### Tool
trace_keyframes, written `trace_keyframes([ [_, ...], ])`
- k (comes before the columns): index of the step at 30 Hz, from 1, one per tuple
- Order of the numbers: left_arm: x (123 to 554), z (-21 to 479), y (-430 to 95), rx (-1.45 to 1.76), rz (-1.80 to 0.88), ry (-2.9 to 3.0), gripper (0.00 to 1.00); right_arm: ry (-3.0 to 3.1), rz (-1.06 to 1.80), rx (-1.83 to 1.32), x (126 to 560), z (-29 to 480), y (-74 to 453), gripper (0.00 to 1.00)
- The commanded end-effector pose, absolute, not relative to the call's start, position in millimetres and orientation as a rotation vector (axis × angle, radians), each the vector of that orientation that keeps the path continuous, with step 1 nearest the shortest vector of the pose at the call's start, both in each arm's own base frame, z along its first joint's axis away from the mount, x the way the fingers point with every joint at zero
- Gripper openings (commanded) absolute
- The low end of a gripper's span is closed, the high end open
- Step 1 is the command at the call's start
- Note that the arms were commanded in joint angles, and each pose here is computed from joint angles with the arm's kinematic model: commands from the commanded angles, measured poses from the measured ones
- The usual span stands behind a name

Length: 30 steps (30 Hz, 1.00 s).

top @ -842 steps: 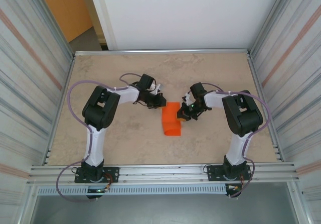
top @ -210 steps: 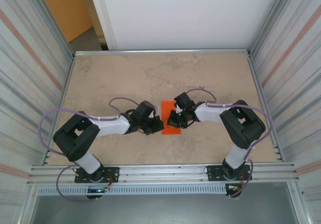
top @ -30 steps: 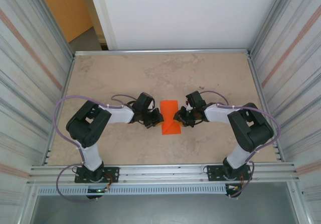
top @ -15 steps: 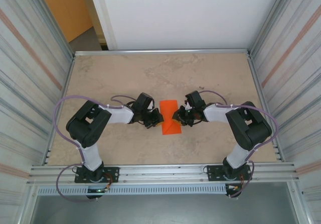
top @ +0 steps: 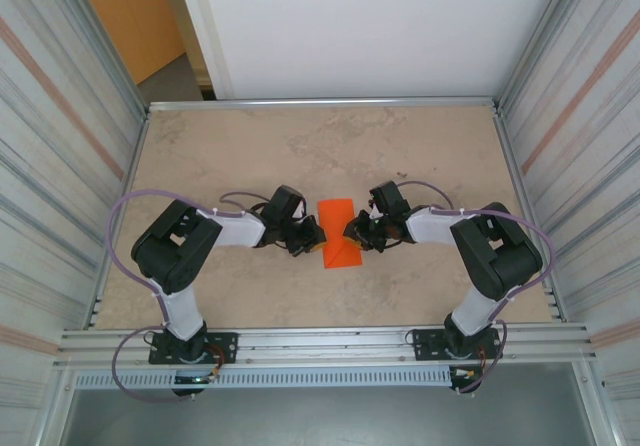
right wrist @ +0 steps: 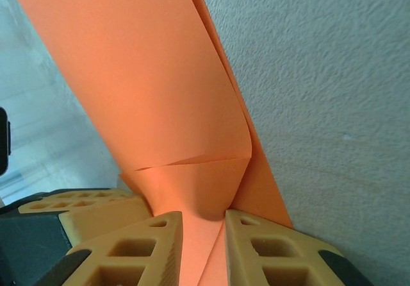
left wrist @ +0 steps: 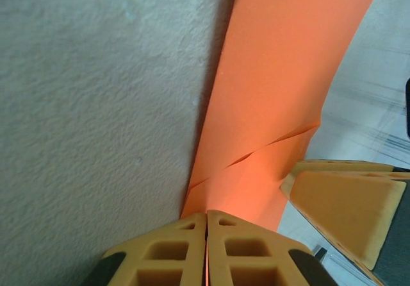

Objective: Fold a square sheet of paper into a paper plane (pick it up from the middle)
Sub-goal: Pick up the paper from the center of the table.

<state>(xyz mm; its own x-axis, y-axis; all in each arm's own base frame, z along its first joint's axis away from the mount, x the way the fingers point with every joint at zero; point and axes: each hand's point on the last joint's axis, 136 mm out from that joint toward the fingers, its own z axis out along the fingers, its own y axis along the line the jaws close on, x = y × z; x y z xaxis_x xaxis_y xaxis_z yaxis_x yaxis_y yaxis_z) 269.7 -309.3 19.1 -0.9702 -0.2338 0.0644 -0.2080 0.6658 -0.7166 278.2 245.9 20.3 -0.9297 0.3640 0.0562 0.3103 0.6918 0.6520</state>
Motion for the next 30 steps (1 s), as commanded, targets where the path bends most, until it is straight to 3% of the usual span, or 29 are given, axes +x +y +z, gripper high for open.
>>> trace_keyframes([
  [1,256.7,-1.3,-297.8,-0.486,-1.187,2.902,0.10,2.827,0.997,0.632,274.8,12.2,236.5,0.24],
  [14,256.0,-0.2,-296.1,-0.505,-1.186,2.900,0.10,2.805,0.979,0.671,274.0,15.2,232.7,0.25],
  [30,255.3,-6.2,-294.7,-0.510,-1.155,2.925,0.10,2.718,1.253,0.497,276.6,41.8,265.4,0.24],
])
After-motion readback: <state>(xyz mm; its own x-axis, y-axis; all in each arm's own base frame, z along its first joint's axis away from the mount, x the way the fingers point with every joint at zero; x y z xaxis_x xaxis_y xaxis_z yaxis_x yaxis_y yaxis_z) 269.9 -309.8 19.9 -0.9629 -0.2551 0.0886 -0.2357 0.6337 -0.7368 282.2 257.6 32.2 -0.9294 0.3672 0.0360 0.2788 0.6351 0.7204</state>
